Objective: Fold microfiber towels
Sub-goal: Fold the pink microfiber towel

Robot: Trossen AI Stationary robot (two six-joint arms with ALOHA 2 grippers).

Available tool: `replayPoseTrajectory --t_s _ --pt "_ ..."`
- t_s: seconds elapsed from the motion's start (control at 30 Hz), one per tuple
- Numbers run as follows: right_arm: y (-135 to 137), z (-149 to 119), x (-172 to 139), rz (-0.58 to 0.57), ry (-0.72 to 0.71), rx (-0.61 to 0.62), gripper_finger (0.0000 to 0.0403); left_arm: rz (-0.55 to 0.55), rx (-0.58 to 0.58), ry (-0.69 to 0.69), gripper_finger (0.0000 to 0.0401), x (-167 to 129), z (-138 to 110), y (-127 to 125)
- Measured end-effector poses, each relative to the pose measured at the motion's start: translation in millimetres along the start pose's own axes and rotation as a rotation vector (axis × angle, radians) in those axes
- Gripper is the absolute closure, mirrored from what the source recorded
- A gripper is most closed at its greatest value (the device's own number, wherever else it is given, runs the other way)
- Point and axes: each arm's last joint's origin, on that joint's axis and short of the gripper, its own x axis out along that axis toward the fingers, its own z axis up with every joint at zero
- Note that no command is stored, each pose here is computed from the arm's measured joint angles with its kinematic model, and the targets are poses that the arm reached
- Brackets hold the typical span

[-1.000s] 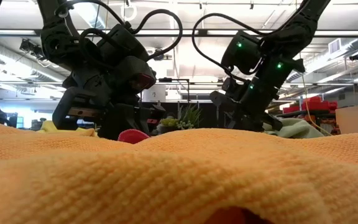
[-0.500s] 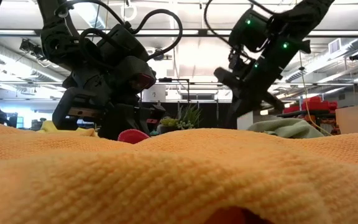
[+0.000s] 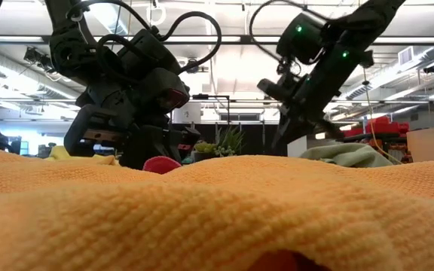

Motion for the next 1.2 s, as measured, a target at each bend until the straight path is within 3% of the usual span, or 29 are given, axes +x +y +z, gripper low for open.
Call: replayPoseTrajectory --t_s 0.27,0.37,0.53,0.7,0.9,1.03,1.2 --pt "-9.3 -18.8 34.7 -0.060 0.120 -0.043 0.0402 0.002 -0.007 -0.003 0.0378 0.1 0.3 0.1" --pt "-8.3 -18.3 44.0 -0.044 0.098 -0.057 0.0402 0.001 -0.008 -0.001 0.0381 0.1 0.1 0.1" --pt "-14.1 -13.2 49.0 -0.110 0.023 -0.096 0.0402 -0.005 -0.014 0.016 0.0392 0.1 -1.2 -0.3" --pt "-17.9 -6.5 48.2 -0.133 -0.009 -0.132 0.0402 -0.008 -0.017 0.026 0.0380 -0.1 -1.7 -0.5" --pt "-5.3 2.7 38.2 -0.002 -0.055 -0.205 0.0403 0.030 -0.012 -0.016 0.0363 -8.9 5.0 4.9" --pt "4.4 3.6 21.4 0.065 -0.061 -0.235 0.0403 0.124 0.004 -0.094 0.0361 -24.9 21.1 15.9" --pt "28.0 -33.4 -0.8 0.188 -0.002 -0.286 0.0403 0.277 -0.020 -0.112 0.0372 -45.6 21.5 42.7"
